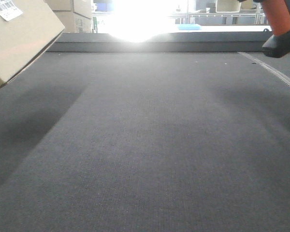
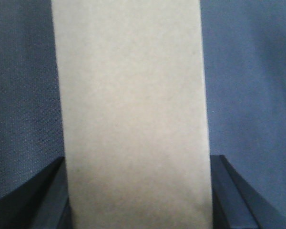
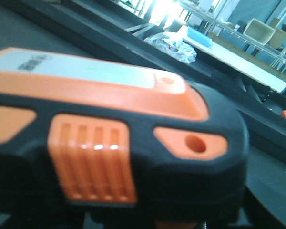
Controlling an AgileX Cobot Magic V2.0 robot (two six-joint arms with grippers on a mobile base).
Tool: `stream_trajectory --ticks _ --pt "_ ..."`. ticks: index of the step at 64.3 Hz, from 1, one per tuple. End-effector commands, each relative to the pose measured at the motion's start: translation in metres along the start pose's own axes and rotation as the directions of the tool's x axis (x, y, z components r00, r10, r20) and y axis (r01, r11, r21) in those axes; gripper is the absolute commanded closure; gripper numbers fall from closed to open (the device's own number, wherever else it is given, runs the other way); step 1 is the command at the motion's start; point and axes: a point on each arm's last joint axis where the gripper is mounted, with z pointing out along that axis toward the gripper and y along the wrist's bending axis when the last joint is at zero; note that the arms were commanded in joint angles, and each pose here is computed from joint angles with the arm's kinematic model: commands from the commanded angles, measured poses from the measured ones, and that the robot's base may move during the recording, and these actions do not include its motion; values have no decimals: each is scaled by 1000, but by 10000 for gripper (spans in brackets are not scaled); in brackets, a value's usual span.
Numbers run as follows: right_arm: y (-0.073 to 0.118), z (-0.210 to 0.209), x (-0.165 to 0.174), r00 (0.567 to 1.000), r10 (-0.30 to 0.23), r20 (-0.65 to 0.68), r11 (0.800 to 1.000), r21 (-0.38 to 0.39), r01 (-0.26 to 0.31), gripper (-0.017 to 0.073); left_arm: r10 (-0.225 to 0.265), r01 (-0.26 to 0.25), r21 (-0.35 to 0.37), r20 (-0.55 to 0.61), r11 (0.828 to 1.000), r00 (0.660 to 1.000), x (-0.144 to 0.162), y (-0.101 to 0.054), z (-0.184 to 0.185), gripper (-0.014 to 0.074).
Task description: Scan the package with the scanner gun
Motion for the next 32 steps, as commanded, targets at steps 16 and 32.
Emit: stream_trajectory --ticks 16,32 --pt "4 -3 -15 997 27 78 1000 12 -28 713 -1 0 17 24 1000 1000 0 -6 -4 704" --pt "13 -6 -19 994 60 91 998 -12 -59 713 -1 0 17 24 1000 1000 0 -6 -4 704"
